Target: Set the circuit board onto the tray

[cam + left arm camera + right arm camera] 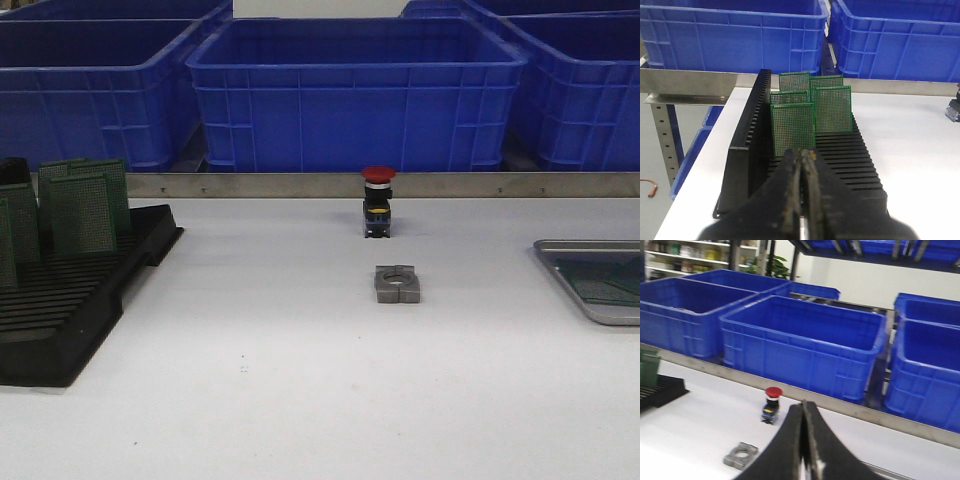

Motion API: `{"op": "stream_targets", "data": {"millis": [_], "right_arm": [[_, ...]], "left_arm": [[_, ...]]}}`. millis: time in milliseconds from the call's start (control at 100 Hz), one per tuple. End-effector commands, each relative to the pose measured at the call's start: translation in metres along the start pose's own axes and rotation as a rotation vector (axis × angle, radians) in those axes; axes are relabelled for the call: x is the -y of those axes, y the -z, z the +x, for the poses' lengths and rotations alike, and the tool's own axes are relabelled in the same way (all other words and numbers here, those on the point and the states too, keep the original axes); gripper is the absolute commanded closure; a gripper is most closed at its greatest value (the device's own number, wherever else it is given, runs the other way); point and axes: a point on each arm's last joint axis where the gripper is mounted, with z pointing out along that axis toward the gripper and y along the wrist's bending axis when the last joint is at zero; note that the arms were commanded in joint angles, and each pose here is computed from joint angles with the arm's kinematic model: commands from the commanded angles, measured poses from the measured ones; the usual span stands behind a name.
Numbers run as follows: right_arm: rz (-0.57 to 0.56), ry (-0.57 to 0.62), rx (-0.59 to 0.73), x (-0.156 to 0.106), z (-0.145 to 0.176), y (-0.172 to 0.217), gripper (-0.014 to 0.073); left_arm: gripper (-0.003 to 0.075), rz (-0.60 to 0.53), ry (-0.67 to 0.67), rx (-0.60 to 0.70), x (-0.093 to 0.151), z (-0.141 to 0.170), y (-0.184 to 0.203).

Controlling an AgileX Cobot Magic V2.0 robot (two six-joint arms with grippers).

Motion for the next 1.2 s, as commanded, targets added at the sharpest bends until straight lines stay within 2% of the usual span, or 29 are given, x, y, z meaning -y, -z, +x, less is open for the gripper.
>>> {"op": "stream_targets", "data": {"millis": [0, 110, 120, 130, 140, 240, 360, 510, 620, 1190], "right_arm": [[0.118, 0.034, 0.019, 0.01, -0.003, -0.001, 0.0657], [0.203, 0.006, 0.031, 0.015, 0.006, -0.001, 0.0657], [0.206, 0.031, 0.027, 0.015, 0.008, -0.001, 0.0657], [0.216, 0.002, 0.037, 0.016, 0.008, -0.001, 0.0657], [0.218, 0.027, 0.033, 0.015, 0.011, -0.001, 0.0657], [0.252, -0.033, 0.065, 0.015, 0.028, 0.0, 0.0657], [0.279, -0.047, -0.013, 0.013, 0.048, 0.005, 0.0657], [0.301, -0.028, 0.023, 0.012, 0.048, 0.015, 0.0657], [0.301, -0.036, -0.013, 0.012, 0.051, 0.015, 0.0657], [0.301, -0.039, -0.013, 0.012, 0.051, 0.015, 0.0657]], "left_arm": [[0.0741, 0.008, 0.018, 0.061, 0.0, 0.007, -0.001], [0.0741, 0.008, 0.018, 0.061, 0.0, 0.007, -0.001], [0.0741, 0.008, 0.018, 0.061, 0.0, 0.007, -0.001], [0.0741, 0.008, 0.018, 0.061, 0.0, 0.007, -0.001], [0.0741, 0.008, 0.018, 0.061, 0.0, 0.007, -0.001], [0.0741, 0.008, 0.018, 0.061, 0.0, 0.007, -0.001], [0.0741, 0.008, 0.018, 0.061, 0.0, 0.007, -0.001], [0.0741, 0.008, 0.018, 0.061, 0.0, 0.007, -0.001], [0.0741, 0.008, 0.018, 0.061, 0.0, 0.007, -0.001], [0.0741, 0.008, 0.018, 0.061, 0.0, 0.007, -0.001]]}}
